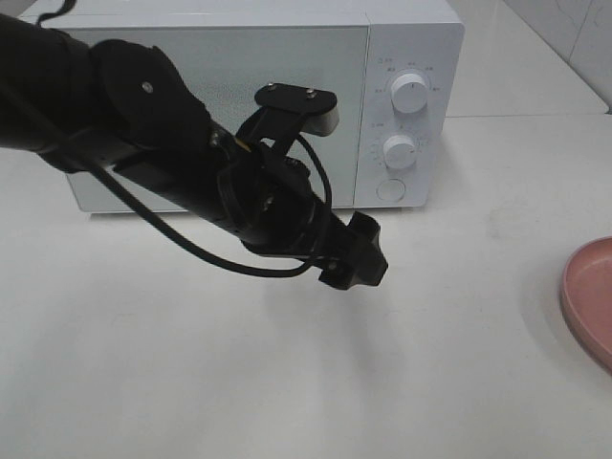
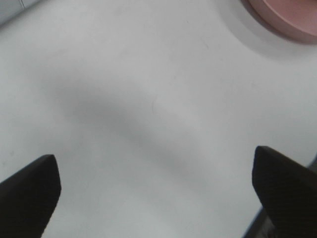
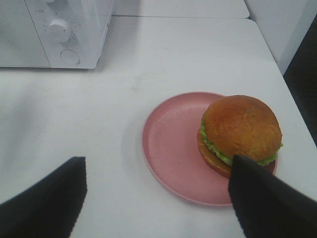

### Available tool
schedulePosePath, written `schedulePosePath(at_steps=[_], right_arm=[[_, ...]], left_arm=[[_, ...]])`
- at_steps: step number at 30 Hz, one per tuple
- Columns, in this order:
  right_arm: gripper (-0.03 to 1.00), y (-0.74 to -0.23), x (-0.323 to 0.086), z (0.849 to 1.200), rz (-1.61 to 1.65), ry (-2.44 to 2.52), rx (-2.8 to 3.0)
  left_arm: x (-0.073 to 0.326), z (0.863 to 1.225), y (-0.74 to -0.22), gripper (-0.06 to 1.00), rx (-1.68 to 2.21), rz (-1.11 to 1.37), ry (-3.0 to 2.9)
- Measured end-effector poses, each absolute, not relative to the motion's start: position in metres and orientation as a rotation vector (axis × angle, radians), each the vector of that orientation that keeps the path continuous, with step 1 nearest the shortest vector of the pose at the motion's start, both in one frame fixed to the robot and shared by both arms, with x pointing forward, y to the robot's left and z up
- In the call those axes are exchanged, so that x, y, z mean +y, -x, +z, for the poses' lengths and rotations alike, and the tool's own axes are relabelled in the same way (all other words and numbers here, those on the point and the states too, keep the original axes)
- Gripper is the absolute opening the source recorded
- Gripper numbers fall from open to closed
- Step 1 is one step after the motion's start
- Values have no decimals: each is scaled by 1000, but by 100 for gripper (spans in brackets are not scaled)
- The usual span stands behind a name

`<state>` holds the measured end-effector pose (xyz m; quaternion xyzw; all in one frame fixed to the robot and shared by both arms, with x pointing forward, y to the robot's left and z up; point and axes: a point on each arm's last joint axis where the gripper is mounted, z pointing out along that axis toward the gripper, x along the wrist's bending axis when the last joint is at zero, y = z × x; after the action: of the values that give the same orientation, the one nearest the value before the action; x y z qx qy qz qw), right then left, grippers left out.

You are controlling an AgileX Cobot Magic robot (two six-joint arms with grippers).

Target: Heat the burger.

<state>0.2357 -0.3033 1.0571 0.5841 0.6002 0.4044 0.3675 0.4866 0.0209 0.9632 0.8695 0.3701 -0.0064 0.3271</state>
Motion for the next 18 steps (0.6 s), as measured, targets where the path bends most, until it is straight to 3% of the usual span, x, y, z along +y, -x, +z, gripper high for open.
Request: schedulePosePath(at_steps=[7, 9, 18], right_arm=[[76, -236, -303, 1057, 1038, -1501, 1542], [76, -236, -303, 1057, 1038, -1501, 1542], [76, -236, -303, 1057, 1038, -1501, 1542]], left_arm=[[55, 978, -485, 97, 1057, -247, -2376], [82, 990, -486, 97, 1146, -374, -2392], [132, 1020, -490, 97, 1353, -301, -2375]])
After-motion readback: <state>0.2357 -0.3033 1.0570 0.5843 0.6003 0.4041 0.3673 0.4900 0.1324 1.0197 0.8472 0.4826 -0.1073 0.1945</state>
